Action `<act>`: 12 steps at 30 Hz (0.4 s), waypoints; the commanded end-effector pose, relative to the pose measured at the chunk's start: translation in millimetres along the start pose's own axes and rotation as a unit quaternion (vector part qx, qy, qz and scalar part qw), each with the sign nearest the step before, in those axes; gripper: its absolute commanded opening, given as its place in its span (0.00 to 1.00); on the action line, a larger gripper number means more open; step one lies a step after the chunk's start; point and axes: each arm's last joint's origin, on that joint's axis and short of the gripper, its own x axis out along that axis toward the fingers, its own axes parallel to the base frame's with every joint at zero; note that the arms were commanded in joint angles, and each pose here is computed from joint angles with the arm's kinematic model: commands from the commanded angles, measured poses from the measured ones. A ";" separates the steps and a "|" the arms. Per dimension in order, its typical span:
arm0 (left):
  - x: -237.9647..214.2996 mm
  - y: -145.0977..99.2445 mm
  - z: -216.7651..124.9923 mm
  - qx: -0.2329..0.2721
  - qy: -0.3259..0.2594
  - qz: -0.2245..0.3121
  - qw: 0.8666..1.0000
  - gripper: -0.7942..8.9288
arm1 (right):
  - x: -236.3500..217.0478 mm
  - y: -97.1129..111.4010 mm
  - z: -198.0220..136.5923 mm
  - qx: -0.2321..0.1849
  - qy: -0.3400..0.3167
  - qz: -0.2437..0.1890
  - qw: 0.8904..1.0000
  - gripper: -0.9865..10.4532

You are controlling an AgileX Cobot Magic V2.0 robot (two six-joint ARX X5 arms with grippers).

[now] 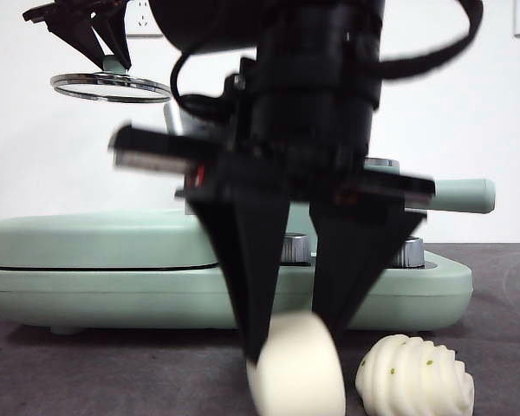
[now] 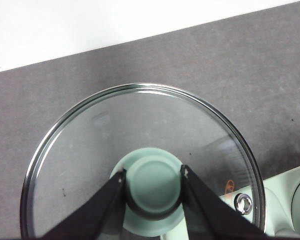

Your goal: Put the buns in a small steamer

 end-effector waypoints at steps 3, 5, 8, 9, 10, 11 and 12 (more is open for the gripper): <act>-3.7 -0.8 7.2 0.002 -0.022 0.000 1.000 0.14 | -38.3 2.0 19.7 -0.026 -0.007 0.000 1.000 0.26; -3.7 -0.8 7.2 0.002 -0.022 0.000 1.000 0.14 | -59.9 -2.5 28.3 -0.032 -0.012 0.001 0.999 0.26; -3.7 -0.8 7.2 0.002 -0.022 0.000 1.000 0.14 | -93.2 -15.1 42.1 -0.029 -0.030 0.004 0.999 0.26; -3.7 -0.8 7.3 0.003 -0.023 0.000 1.000 0.14 | -102.8 -19.5 46.6 -0.027 -0.041 0.007 0.999 0.26; -3.7 -0.8 7.4 0.002 -0.023 0.000 1.000 0.14 | -114.3 -25.5 52.2 -0.027 -0.056 0.010 0.998 0.26; -3.7 -0.8 7.5 0.003 -0.023 0.000 1.000 0.14 | -124.8 -31.9 57.7 -0.027 -0.073 0.013 0.997 0.26; -3.7 -0.8 7.5 0.002 -0.023 0.000 1.000 0.14 | -133.1 -37.5 62.9 -0.026 -0.087 0.016 0.996 0.26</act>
